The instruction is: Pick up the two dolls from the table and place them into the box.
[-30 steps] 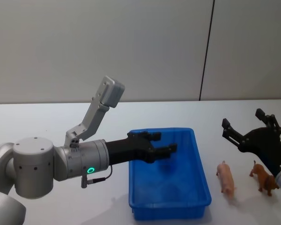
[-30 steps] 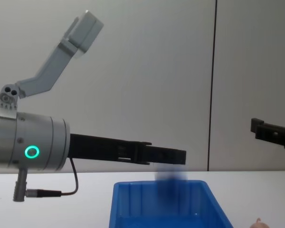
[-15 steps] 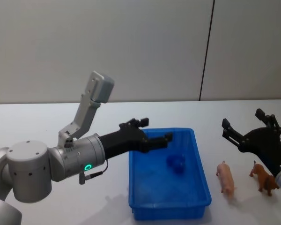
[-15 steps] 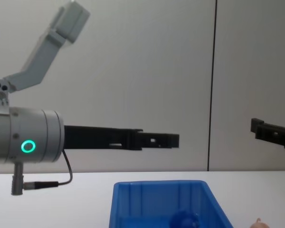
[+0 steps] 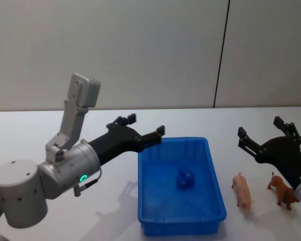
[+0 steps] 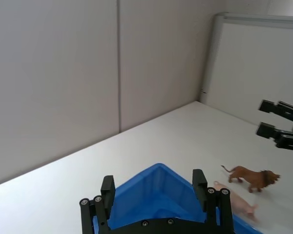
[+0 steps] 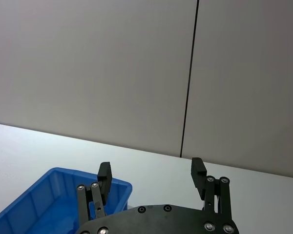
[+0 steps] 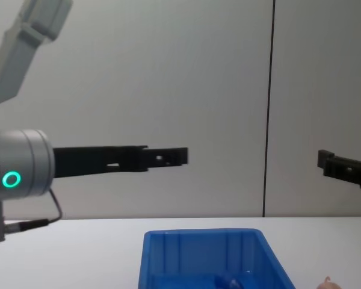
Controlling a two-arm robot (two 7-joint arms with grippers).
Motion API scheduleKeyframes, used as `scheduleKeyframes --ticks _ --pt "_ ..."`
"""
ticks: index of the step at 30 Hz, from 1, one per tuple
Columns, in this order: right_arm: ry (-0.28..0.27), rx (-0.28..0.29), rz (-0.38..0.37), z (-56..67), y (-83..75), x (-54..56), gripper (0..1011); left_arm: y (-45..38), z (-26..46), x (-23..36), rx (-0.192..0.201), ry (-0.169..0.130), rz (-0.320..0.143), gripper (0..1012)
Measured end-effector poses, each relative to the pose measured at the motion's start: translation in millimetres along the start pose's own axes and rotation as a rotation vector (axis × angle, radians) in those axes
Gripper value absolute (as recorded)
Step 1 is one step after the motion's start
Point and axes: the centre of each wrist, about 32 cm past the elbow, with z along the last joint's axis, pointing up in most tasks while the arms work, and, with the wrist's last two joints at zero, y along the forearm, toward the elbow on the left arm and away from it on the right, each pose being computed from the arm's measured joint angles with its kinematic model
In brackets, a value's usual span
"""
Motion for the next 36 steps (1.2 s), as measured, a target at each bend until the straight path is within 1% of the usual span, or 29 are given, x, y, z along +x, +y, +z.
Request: scheduleKeyframes --ticks 1,2,4,5,7,8,11,12,15,16,17,21,23,25,26,27,28,29,30,36 --pt "0.0 0.0 0.0 0.0 0.0 0.0 1001 1.3 -0.3 -0.4 -0.002 0.0 0.015 1001" --pt "0.0 0.0 0.0 0.0 0.0 0.0 1001 4.4 -0.7 -1.4 -0.006 -0.001 0.037 1001" --pt "0.0 0.0 0.0 0.0 0.0 0.0 1001 7.1 -1.0 -2.0 -0.011 0.0 0.063 1001" --pt "0.0 0.0 0.0 0.0 0.0 0.0 1001 10.4 -1.7 -3.1 -0.013 0.0 0.086 1001" --pt "0.0 0.0 0.0 0.0 0.0 0.0 1001 13.2 -2.2 -4.0 -0.015 0.0 0.108 1001" --pt "0.0 0.0 0.0 0.0 0.0 0.0 1001 16.0 -2.4 -4.7 -0.017 0.0 0.136 1001" --pt "0.0 0.0 0.0 0.0 0.0 0.0 1001 20.3 -3.5 -6.0 -0.018 0.002 0.17 1001" --pt "0.0 0.0 0.0 0.0 0.0 0.1 1001 23.6 -3.9 -7.0 -0.019 0.003 0.198 1001" --pt "-0.001 0.001 -0.002 0.3 -0.2 0.8 1001 29.8 -5.2 -8.9 -0.018 0.003 0.245 1001" --pt "-0.001 0.002 -0.002 0.4 -0.4 1.2 1001 31.2 -5.5 -9.4 -0.017 0.004 0.257 1001" --pt "-0.001 0.004 -0.005 0.8 -1.0 2.0 1001 33.8 -5.7 -10.3 -0.018 0.004 0.284 1001" --pt "-0.003 0.011 -0.02 2.4 -4.7 5.6 1001 39.7 -7.2 -12.3 -0.015 0.007 0.331 1001" --pt "-0.005 0.013 -0.03 3.0 -7.0 7.3 1001 45.0 -7.7 -13.7 -0.014 0.007 0.377 1001" --pt "-0.01 0.013 -0.049 4.1 -13.9 11.0 1001 48.0 -8.6 -14.5 -0.011 0.008 0.397 1001" --pt "-0.01 0.013 -0.049 4.1 -13.9 11.0 1001 49.0 -8.8 -14.8 -0.01 0.008 0.406 1001" --pt "-0.014 0.011 -0.058 4.7 -18.5 12.8 1001 51.0 -8.9 -15.2 -0.01 0.008 0.421 1001" --pt "-0.014 0.01 -0.062 4.8 -20.0 13.2 1001 51.9 -9.0 -15.4 -0.009 0.008 0.429 1001" --pt "-0.017 0.006 -0.071 5.3 -25.1 14.6 1001 52.9 -9.3 -15.7 -0.008 0.009 0.435 1001" --pt "-0.017 0.006 -0.071 5.3 -25.1 14.6 1001 53.7 -9.6 -15.9 -0.007 0.009 0.442 1001" --pt "-0.027 -0.035 -0.097 6.7 -49.3 17.4 1001 59.4 -10.2 -17.7 -0.004 0.009 0.485 1001"
